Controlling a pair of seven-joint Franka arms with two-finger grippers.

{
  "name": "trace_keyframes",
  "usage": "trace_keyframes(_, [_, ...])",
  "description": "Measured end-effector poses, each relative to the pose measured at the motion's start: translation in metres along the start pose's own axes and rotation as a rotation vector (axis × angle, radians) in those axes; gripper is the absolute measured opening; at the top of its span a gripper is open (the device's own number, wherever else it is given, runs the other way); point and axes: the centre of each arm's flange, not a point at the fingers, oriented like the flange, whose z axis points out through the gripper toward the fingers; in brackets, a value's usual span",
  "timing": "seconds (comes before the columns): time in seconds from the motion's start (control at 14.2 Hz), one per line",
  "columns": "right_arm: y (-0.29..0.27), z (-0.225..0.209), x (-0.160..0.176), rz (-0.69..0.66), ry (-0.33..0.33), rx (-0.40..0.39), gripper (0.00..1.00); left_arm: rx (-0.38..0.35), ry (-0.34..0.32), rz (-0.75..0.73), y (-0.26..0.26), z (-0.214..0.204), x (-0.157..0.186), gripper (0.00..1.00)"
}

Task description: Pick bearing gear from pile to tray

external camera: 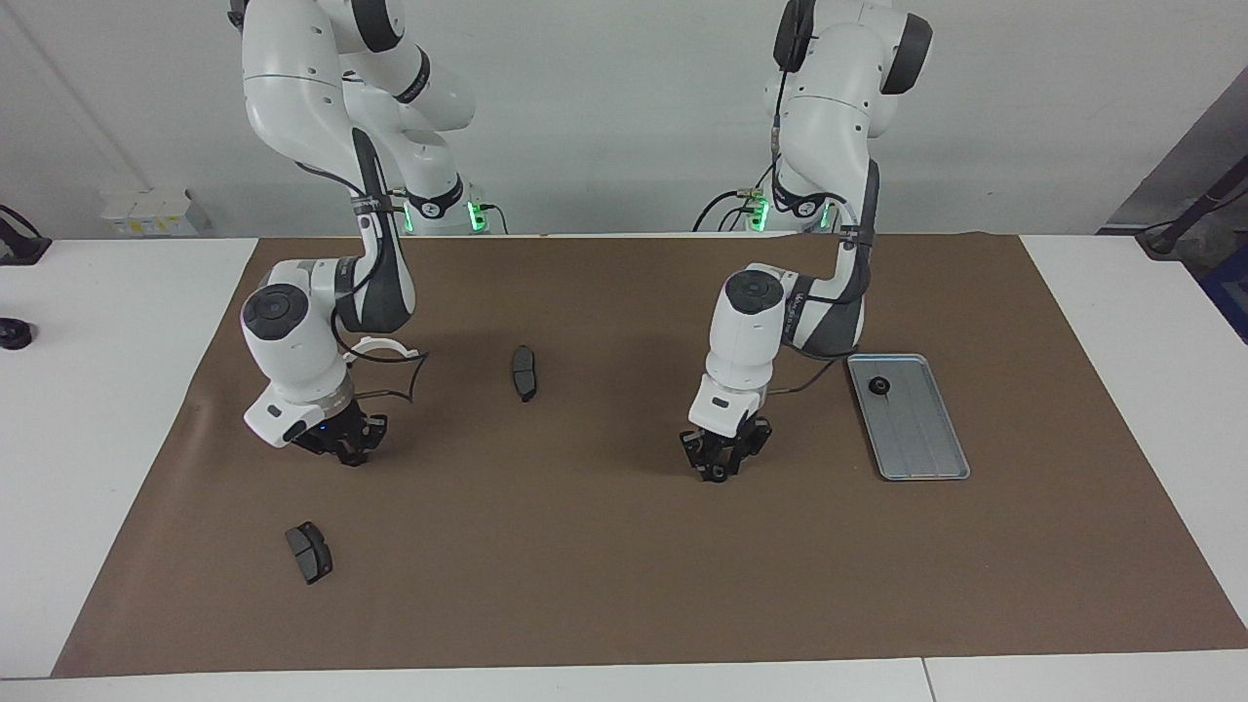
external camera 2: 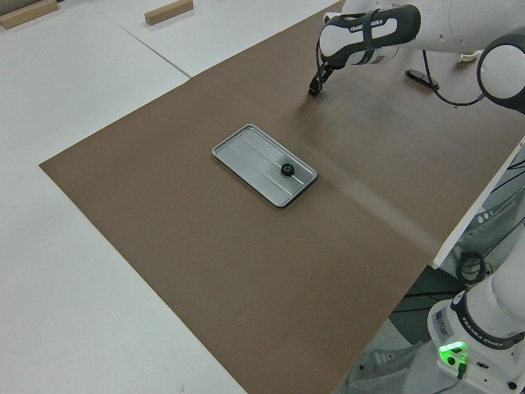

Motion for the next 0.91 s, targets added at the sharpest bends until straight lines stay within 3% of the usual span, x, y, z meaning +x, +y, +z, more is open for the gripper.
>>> trace_keyframes(0.28, [-0.002, -0.003, 0.001, -0.002, 0.009, 0.001, 0.24, 0.014, -0.007, -0.006, 0.0, -0.006, 0.007, 0.34])
trace_keyframes(0.49, [-0.016, -0.023, 0.015, 0.013, 0.067, 0.038, 0.24, 0.031, -0.001, -0.034, -0.01, -0.021, 0.027, 0.34])
trace_keyframes(0.77, [-0.087, -0.064, 0.042, -0.073, 0.168, 0.069, 0.24, 0.066, 0.003, -0.076, -0.099, -0.076, 0.084, 0.34])
trace_keyframes(0.91, [-0.139, -0.081, 0.051, -0.097, 0.257, 0.096, 0.24, 0.046, -0.052, -0.047, -0.159, -0.106, 0.106, 0.34])
